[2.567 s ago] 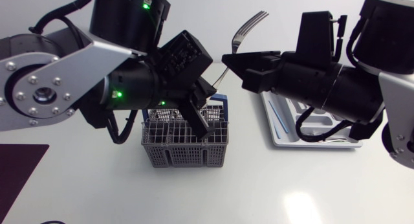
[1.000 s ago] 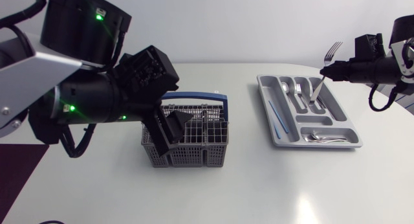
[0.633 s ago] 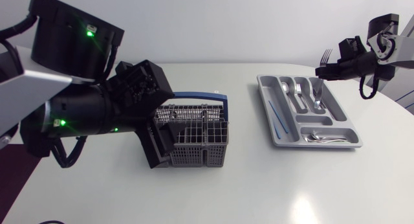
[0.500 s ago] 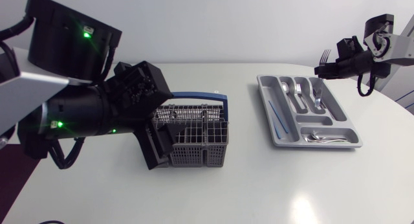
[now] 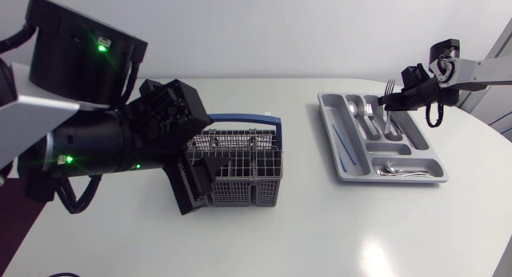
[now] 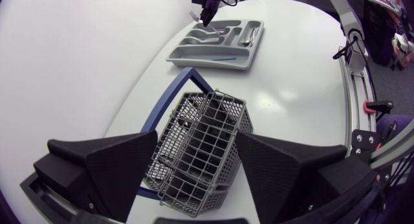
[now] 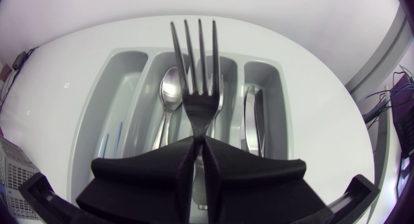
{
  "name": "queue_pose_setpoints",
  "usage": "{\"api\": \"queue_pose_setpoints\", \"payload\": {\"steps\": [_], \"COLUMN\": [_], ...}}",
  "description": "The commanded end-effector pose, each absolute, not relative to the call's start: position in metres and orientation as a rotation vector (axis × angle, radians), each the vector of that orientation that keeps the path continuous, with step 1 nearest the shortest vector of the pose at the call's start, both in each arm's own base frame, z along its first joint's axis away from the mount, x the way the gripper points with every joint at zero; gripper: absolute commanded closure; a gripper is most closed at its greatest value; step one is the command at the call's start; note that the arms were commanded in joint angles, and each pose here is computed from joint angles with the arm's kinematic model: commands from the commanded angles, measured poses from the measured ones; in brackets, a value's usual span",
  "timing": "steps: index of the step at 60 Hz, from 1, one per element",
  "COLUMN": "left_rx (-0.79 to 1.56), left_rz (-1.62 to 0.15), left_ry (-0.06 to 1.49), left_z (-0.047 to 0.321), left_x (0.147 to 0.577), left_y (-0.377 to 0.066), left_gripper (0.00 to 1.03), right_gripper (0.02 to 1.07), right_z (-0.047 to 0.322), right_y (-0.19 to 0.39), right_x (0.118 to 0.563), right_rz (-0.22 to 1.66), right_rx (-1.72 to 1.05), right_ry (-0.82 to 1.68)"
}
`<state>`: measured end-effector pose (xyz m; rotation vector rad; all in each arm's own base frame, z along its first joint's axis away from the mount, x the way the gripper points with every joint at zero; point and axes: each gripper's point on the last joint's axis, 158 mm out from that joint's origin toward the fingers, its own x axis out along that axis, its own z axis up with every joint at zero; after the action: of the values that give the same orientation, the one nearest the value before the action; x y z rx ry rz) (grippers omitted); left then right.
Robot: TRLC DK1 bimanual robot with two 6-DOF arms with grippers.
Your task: Unload the cutlery basket into the drawer organizer.
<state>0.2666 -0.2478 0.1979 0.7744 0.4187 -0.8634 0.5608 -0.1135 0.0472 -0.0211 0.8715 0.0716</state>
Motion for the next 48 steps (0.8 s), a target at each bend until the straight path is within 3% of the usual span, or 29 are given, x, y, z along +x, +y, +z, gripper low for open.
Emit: {"api": "queue_pose_setpoints", "payload": {"steps": [1,37,42,48], "left_rx": [0.792,0.792,0.792,0.792], "left_rz": [-0.882,-0.888,-0.890,-0.890], "left_ry": [0.425,0.420,0.419,0.419], "left_z": [0.191,0.195,0.195,0.195], "left_x": [0.260,0.256,0.256,0.256], "left_y": [-0.247,-0.247,-0.247,-0.247], "left_gripper": [0.10,0.10,0.09,0.09], "right_gripper": [1.02,1.01,0.91,0.70], "right_z": [0.039,-0.014,-0.020,-0.017], "right_y": [-0.114,-0.118,-0.117,-0.116], "right_x": [0.569,0.600,0.600,0.597], "right_rz": [0.076,0.055,0.054,0.054], "right_rx": [-0.026,0.051,0.054,0.057], "right_ry": [0.865,0.873,0.884,0.884]}}
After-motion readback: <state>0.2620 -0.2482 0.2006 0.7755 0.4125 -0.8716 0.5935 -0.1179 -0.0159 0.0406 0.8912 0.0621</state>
